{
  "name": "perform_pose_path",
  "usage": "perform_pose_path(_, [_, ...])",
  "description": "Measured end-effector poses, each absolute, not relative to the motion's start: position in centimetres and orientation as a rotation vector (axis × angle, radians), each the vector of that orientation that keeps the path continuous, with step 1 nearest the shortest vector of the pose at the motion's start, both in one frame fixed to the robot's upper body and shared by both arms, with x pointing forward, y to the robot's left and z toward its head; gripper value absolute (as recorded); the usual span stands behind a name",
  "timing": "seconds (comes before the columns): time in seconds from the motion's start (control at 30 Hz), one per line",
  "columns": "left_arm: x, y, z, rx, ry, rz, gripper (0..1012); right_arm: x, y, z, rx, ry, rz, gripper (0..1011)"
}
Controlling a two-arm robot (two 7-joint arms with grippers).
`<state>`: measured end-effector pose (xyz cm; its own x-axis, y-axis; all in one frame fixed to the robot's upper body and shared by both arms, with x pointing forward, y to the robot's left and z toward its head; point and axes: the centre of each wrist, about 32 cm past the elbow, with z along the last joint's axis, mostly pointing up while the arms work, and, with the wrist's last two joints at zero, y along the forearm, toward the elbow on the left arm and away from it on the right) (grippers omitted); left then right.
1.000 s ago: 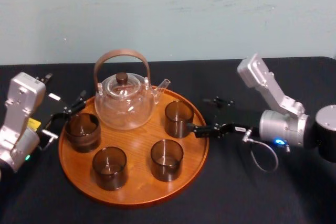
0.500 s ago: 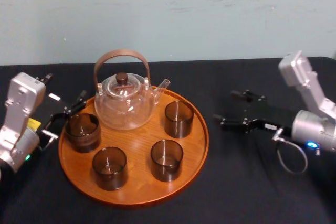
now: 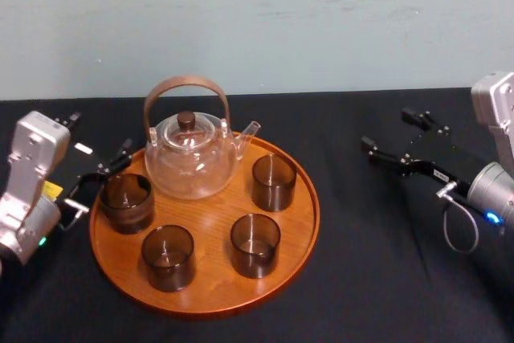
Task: Pick up the glass from the table and place it on the tray.
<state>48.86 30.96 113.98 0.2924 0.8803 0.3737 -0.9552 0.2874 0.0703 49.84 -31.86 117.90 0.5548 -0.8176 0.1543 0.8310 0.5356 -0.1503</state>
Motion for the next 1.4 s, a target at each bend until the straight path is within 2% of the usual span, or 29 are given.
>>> perform_pose_path(0.2, [48.9, 31.0, 114.0, 0.305, -0.285, 1.248, 1001, 49.4, -31.0, 116.9, -0.194, -0.077, -1.051, 1002])
perform_pose_path(0.5, [48.9, 31.0, 114.0, 0.305, -0.285, 1.248, 1001, 49.2, -30.4, 116.1, -0.199, -0.058, -1.081, 1002])
perform_pose_path(1.4, [48.9, 31.0, 114.0, 0.305, -0.285, 1.248, 1001, 49.2, -30.4, 116.2, -0.199, -0.059, -1.079, 1002])
